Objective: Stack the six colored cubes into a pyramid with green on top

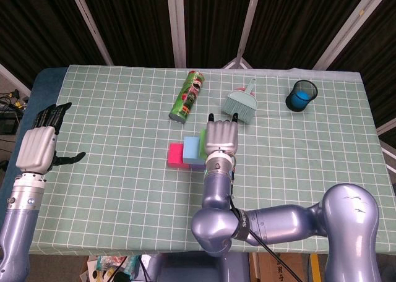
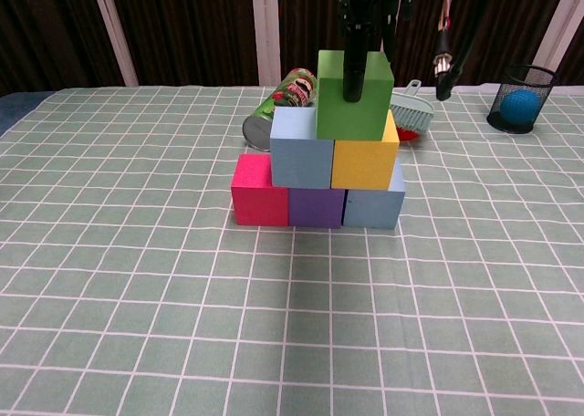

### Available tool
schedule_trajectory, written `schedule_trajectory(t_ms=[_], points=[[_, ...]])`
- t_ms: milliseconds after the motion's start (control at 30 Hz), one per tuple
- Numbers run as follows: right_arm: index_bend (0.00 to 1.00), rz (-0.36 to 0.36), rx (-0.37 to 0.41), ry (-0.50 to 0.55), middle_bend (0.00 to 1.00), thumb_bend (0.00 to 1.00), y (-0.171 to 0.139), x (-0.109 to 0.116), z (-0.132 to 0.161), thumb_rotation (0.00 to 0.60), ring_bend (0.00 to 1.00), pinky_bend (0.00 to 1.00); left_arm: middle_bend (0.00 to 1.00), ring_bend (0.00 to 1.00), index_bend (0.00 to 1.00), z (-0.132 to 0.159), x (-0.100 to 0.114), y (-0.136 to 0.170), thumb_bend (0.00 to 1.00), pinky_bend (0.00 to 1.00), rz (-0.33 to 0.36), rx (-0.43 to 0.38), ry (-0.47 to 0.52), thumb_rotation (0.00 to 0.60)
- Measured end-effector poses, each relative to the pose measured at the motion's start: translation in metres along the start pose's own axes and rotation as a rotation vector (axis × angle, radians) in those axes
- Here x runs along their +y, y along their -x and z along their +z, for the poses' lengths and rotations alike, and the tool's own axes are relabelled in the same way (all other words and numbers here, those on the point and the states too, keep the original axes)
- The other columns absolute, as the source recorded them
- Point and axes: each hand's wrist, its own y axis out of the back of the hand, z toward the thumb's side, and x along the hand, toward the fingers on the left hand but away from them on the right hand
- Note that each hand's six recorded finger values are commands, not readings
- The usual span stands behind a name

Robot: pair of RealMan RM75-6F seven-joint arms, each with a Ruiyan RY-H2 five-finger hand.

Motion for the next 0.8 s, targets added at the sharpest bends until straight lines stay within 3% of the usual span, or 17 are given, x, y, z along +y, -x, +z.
schedule_trajectory(t_ms=[133, 500, 800], points=[[0.04, 0.0, 0.007, 0.0, 0.4, 0.26, 0.0005, -0.0009, 0.0005, 0.6, 0.25, 0.01, 0.07, 0.02, 0.0, 0.0, -0.0001, 0.0001, 0.12, 0.05, 0.0, 0.0, -0.001, 0.6], [0.0, 0.004, 0.033, 0.0, 0.09, 0.26, -0.0011, -0.0015, 0.0035, 0.6, 0.08, 0.01, 0.07, 0.02, 0.0, -0.0004, 0.0004, -0.0003, 0.12, 0.05, 0.002, 0.002, -0.003, 0.6], [0.0, -0.006, 0.043, 0.005, 0.0, 0.26, -0.0038, -0.0002, 0.0016, 0.6, 0.01, 0.01, 0.07, 0.02, 0.0, -0.0004, 0.0007, -0.0003, 0.12, 0.05, 0.003, 0.0, -0.006, 0.6]])
